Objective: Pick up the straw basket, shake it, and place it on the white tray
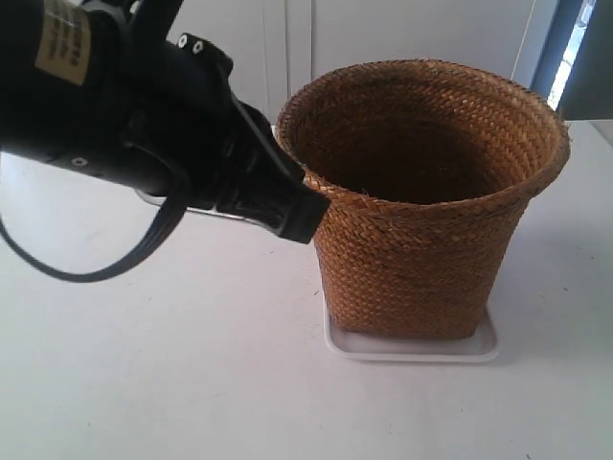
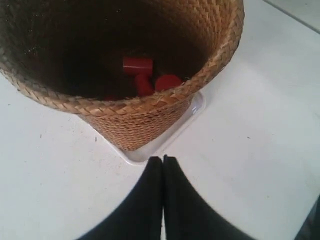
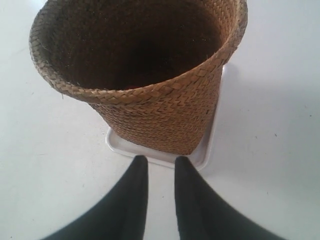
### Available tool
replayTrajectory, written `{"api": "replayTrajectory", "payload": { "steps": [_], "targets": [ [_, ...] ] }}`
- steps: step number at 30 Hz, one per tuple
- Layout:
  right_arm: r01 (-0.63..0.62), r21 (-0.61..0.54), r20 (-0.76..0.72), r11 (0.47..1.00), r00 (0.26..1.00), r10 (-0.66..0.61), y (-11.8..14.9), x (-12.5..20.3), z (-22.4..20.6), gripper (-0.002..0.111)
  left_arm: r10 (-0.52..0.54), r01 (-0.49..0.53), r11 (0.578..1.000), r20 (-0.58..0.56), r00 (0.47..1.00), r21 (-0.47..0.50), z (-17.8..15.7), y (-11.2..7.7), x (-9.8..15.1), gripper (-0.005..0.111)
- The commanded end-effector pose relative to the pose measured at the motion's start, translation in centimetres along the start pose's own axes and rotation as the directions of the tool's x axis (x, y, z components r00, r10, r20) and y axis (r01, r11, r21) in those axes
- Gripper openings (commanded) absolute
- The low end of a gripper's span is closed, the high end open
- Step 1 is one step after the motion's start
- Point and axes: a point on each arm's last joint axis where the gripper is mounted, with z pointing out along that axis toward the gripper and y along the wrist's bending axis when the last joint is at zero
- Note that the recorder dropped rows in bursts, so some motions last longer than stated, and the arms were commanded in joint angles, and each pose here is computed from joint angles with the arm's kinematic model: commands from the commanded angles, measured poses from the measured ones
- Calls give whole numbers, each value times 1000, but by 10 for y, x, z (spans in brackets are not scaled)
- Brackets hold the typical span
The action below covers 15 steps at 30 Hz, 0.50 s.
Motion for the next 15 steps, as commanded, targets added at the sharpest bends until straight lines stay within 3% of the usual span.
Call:
{"api": "replayTrajectory", "payload": {
  "steps": [1,4,15],
  "targets": [
    [-1,-1,1,1000,1000,1,0,1,0,19,-44,46,999,-76,996,18,-8,-2,10,0],
    [-1,-1,1,1000,1000,1,0,1,0,19,-42,41,999,-175,984,-9,-9,0,19,0],
    [-1,-1,1,1000,1000,1,0,1,0,19,-2,-2,1000,-164,986,-19,-9,2,18,0]
  ]
}}
